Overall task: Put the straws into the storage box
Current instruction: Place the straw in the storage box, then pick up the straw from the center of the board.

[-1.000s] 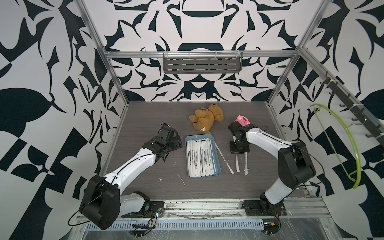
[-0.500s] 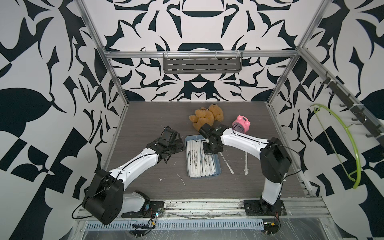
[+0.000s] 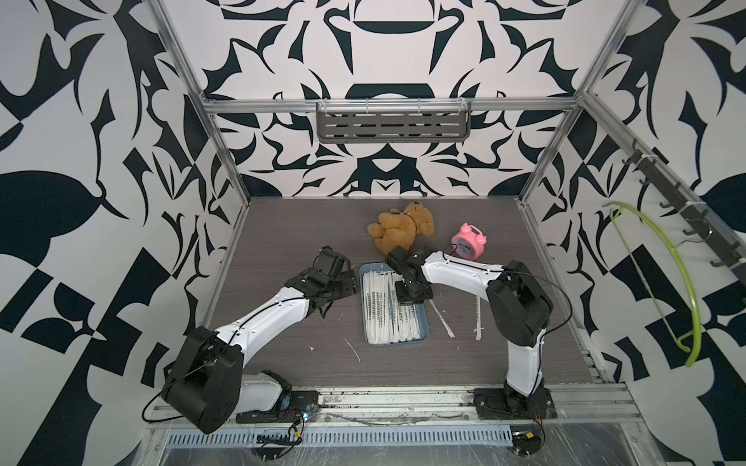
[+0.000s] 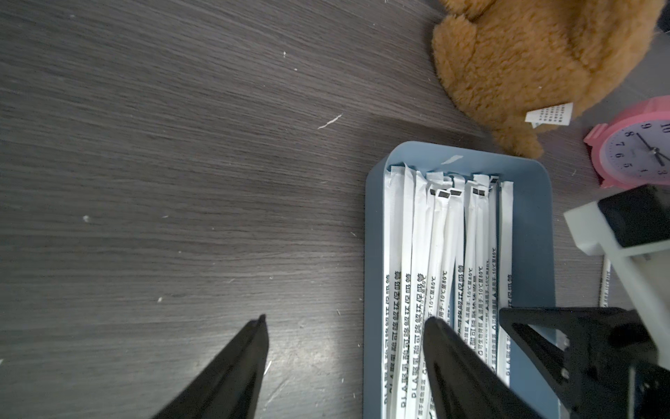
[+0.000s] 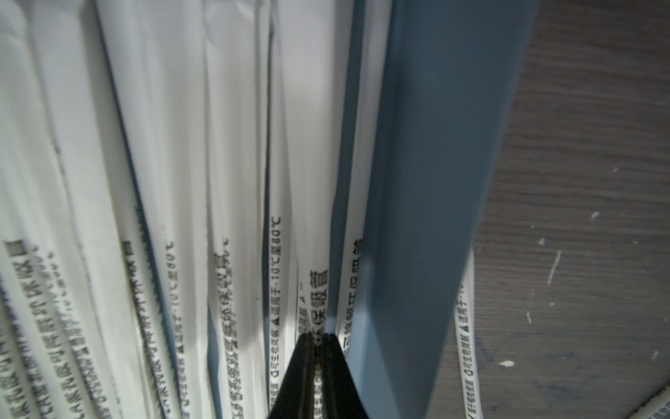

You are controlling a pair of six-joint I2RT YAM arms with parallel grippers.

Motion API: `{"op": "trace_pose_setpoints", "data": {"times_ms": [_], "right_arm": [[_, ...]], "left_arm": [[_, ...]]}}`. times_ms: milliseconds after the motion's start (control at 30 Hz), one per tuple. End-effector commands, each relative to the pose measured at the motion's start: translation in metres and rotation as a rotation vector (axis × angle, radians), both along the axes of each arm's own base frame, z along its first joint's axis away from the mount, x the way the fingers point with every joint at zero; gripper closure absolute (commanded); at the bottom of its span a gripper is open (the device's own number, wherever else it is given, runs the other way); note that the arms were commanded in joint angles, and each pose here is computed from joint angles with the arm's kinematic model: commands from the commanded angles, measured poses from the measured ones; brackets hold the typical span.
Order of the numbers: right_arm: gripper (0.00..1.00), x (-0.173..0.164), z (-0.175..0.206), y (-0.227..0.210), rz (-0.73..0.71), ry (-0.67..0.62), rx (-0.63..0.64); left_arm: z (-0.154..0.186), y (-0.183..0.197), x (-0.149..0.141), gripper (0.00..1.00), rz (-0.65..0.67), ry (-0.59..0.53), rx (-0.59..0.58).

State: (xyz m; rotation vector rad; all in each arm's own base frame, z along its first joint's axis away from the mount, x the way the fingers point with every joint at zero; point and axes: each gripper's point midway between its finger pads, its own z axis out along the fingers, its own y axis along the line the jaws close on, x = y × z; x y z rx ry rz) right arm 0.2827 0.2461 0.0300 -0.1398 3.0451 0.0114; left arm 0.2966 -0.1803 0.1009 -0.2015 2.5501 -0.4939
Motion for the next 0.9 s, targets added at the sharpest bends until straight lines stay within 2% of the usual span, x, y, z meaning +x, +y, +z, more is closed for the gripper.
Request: {"op": "trace_pose_setpoints", "data": {"times_ms": [0, 267, 500, 667, 767, 867], "right_arm": [[0.87, 0.002, 0.002, -0.005, -0.011, -0.012, -0.013], [0.79, 0.008, 0.018, -0.006, 0.007, -0.053, -0.031], [0.78, 0.005, 0.052, -0.005, 0.019, -0.084, 0.019], [0.79, -0.005, 0.07, -0.045, -0.03, -0.077, 0.041], [0.79, -0.015, 0.067, -0.076, -0.037, -0.041, 0.049], [0.76, -0.025, 0.059, -0.089, -0.005, 0.004, 0.052]], "left_arm": [[-0.003, -0.003, -0.002, 0.26, -0.014, 0.013, -0.003], [-0.002, -0.008, -0.002, 0.26, -0.024, 0.012, -0.004], [0.003, -0.01, 0.001, 0.27, -0.038, 0.001, 0.007], [0.008, -0.012, -0.001, 0.27, -0.085, -0.01, 0.041], [0.014, -0.022, -0.006, 0.27, -0.132, -0.024, 0.034], [0.02, -0.039, -0.011, 0.27, -0.176, -0.051, 0.031]]}}
